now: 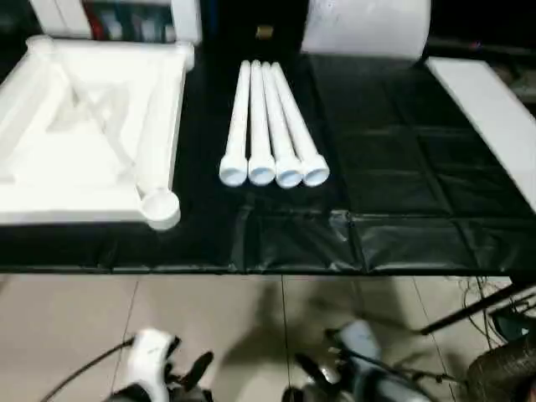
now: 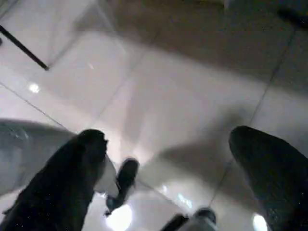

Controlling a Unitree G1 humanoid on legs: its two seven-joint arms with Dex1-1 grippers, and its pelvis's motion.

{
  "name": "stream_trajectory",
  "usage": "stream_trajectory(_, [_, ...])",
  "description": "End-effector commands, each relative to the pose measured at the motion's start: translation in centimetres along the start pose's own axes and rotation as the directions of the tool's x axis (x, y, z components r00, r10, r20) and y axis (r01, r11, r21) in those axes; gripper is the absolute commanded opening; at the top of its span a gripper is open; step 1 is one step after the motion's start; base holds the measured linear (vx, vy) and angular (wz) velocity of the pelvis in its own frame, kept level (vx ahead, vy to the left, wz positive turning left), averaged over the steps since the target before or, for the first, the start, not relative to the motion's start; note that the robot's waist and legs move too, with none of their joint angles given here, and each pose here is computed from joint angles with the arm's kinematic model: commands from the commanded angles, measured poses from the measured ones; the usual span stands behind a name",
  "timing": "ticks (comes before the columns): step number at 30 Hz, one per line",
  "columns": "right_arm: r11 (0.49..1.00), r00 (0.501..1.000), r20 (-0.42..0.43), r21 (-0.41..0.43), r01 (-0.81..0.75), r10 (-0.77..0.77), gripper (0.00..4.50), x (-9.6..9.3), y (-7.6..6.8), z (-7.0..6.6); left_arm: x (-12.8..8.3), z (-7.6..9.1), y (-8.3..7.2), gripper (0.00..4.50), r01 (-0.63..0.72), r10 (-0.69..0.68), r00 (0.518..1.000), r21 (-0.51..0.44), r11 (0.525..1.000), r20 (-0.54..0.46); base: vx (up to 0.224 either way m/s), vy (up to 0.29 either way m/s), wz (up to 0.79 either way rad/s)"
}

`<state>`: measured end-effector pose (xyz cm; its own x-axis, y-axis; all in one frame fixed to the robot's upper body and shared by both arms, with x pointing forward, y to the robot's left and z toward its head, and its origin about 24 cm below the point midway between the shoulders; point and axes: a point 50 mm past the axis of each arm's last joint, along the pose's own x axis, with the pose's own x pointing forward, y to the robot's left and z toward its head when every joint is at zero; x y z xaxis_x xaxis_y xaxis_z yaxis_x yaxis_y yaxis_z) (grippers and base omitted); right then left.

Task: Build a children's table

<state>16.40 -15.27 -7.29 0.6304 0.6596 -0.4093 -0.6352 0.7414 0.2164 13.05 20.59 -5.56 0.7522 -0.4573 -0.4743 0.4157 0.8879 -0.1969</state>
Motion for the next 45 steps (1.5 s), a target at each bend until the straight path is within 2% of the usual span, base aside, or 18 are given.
stream_trajectory(1, [0.999, 0.997, 0.068, -0.012, -0.044, 0.045, 4.50, -0.4, 0.4, 2.2, -0.3, 1.4, -1.1, 4.09, 0.047, -0.047, 0.998, 0.007, 0.999, 0.048, 0.000, 0.000, 0.00])
stream_trajectory(9, [0.979, 0.972, 0.131, -0.089, -0.186, 0.197, 4.50, -3.0, 2.4, 5.9, -1.8, 2.6, -2.8, 4.09, 0.188, -0.188, 0.977, 0.009, 0.982, 0.103, 0.000, 0.000, 0.00])
stream_trajectory(10, [0.971, 0.961, 0.145, -0.090, -0.223, 0.235, 4.50, -3.6, 2.7, 6.8, -2.7, 3.4, -3.2, 4.09, 0.226, -0.227, 0.967, 0.019, 0.974, 0.115, 0.000, 0.000, 0.00])
stream_trajectory(16, [0.956, 0.944, 0.159, -0.110, -0.273, 0.288, 4.50, -5.6, 3.0, 8.8, -5.3, 6.2, -4.4, 4.09, 0.287, -0.287, 0.943, 0.024, 0.958, 0.167, 0.000, 0.000, 0.00])
stream_trajectory(19, [0.967, 0.956, 0.185, -0.155, -0.202, 0.230, 4.50, -5.8, 2.6, 9.6, -5.8, 7.4, -4.4, 4.09, 0.273, -0.277, 0.939, 0.048, 0.961, 0.204, 0.000, 0.000, 0.00])
stream_trajectory(22, [0.979, 0.951, 0.270, -0.174, -0.107, 0.152, 4.50, -5.4, 1.7, 11.9, -5.8, 9.6, -4.0, 4.09, 0.233, -0.246, 0.927, 0.079, 0.969, 0.281, 0.000, 0.000, 0.00])
stream_trajectory(23, [0.981, 0.937, 0.339, -0.194, -0.013, 0.080, 4.50, -5.0, 1.4, 14.2, -5.4, 11.7, -3.4, 4.09, 0.205, -0.226, 0.916, 0.097, 0.974, 0.333, 0.000, 0.000, 0.00])
stream_trajectory(24, [0.978, 0.928, 0.373, -0.200, 0.060, 0.020, 4.50, -4.7, 1.1, 15.2, -5.0, 12.9, -3.1, 4.09, 0.177, -0.210, 0.910, 0.123, 0.977, 0.358, 0.000, 0.000, 0.00])
stream_trajectory(25, [0.978, 0.928, 0.373, -0.200, 0.060, 0.020, 4.50, -4.7, 1.1, 15.2, -5.0, 12.9, -3.1, 4.09, 0.177, -0.210, 0.910, 0.123, 0.977, 0.358, 0.000, 0.000, 0.00])
stream_trajectory(27, [0.943, 0.886, 0.436, -0.197, 0.266, -0.159, 4.50, -3.7, 0.3, 17.3, -4.0, 16.6, -2.9, 4.09, 0.075, -0.147, 0.884, 0.174, 0.982, 0.444, 0.000, 0.000, 0.00])
stream_trajectory(28, [0.930, 0.870, 0.450, -0.191, 0.314, -0.201, 4.50, -3.5, 0.1, 17.6, -3.8, 17.5, -2.9, 4.09, 0.050, -0.132, 0.874, 0.183, 0.982, 0.468, 0.000, 0.000, 0.00])
stream_trajectory(30, [0.927, 0.858, 0.447, -0.142, 0.346, -0.252, 4.50, -3.0, 0.0, 17.9, -2.6, 18.7, -2.2, 4.09, -0.046, -0.042, 0.882, 0.175, 0.984, 0.469, 0.000, 0.000, 0.00])
stream_trajectory(33, [0.910, 0.845, 0.441, -0.131, 0.394, -0.302, 4.50, -2.0, 0.2, 18.3, -0.8, 20.3, -1.6, 4.09, -0.168, 0.070, 0.851, 0.144, 0.975, 0.520, 0.000, 0.000, 0.00])
stream_trajectory(34, [0.910, 0.845, 0.436, -0.121, 0.396, -0.309, 4.50, -1.7, 0.3, 18.4, -0.5, 20.4, -1.6, 4.09, -0.172, 0.086, 0.855, 0.123, 0.977, 0.512, 0.000, 0.000, 0.00])
stream_trajectory(35, [0.894, 0.823, 0.405, -0.028, 0.448, -0.399, 4.50, -1.1, 0.0, 18.1, 0.2, 20.1, -1.4, 4.09, -0.218, 0.153, 0.855, 0.077, 0.973, 0.496, 0.000, 0.000, 0.00])
stream_trajectory(37, [0.864, 0.796, 0.384, 0.007, 0.504, -0.468, 4.50, -0.6, -0.4, 17.8, 0.7, 19.3, -1.2, 4.09, -0.274, 0.219, 0.848, 0.045, 0.961, 0.482, 0.000, 0.000, 0.00])
stream_trajectory(42, [0.791, 0.758, 0.434, -0.149, 0.594, -0.488, 4.50, 0.1, -0.2, 18.4, 0.7, 18.5, -1.4, 4.09, -0.333, 0.290, 0.841, 0.016, 0.943, 0.457, 0.000, 0.000, 0.00])
stream_trajectory(45, [0.818, 0.779, 0.447, -0.158, 0.553, -0.441, 4.50, 0.1, -0.1, 18.9, 0.8, 19.2, -1.8, 4.09, -0.344, 0.300, 0.832, 0.011, 0.939, 0.466, -0.020, 0.060, -0.01])
